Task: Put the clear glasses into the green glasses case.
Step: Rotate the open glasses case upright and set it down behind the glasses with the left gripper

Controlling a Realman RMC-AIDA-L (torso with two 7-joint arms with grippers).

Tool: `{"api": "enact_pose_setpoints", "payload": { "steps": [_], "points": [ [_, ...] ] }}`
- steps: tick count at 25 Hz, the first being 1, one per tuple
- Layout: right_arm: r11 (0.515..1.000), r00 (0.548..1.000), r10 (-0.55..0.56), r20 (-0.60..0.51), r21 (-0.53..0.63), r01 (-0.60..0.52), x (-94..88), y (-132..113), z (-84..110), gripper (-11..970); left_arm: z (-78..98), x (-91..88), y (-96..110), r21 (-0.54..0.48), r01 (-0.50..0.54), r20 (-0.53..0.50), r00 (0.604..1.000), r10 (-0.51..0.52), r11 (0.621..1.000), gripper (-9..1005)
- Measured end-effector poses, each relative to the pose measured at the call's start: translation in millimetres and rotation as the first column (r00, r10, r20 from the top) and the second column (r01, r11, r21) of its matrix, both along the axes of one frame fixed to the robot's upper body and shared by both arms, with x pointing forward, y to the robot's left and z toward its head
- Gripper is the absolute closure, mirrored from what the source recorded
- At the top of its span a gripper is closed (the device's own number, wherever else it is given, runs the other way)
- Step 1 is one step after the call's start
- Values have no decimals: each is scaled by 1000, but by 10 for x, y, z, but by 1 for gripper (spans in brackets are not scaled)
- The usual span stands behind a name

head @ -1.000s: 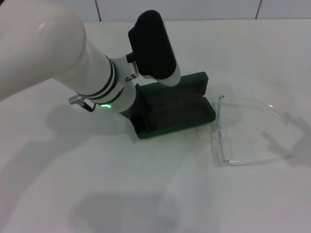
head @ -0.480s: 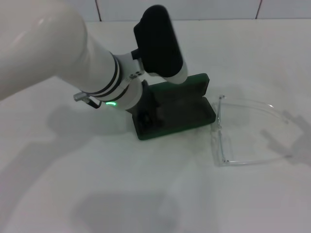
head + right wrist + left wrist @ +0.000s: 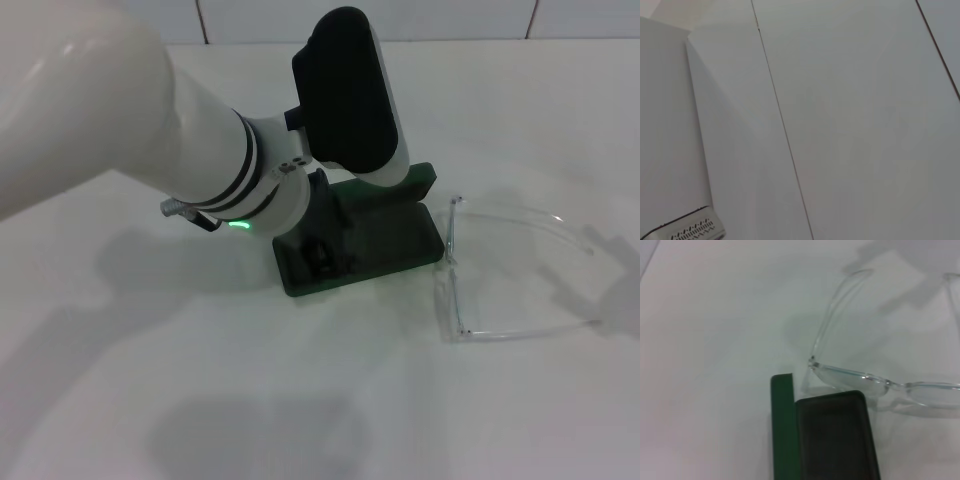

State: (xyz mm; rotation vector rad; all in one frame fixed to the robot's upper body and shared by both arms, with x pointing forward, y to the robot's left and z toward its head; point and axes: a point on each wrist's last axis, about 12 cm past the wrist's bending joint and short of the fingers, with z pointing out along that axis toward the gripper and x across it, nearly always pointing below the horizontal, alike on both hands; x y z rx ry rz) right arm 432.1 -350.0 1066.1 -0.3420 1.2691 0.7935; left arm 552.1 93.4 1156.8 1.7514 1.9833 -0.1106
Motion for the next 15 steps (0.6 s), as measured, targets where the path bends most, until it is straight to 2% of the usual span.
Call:
{"api": "enact_pose_setpoints", "payload": {
  "steps": [9, 13, 15],
  "points": [
    [1000, 1000, -5, 0, -3, 5, 18, -3, 3, 153, 106, -36, -11, -25, 1, 32, 999, 0, 1000, 593],
    [1000, 1000, -6, 1, -4, 6, 20, -5, 4, 153, 271, -61, -9, -48, 5, 105, 994, 0, 999, 593],
    [1000, 1000, -6, 1, -5, 6, 21, -6, 5, 153, 375, -66, 12, -35, 4, 178, 984, 2, 999, 594]
  ]
}}
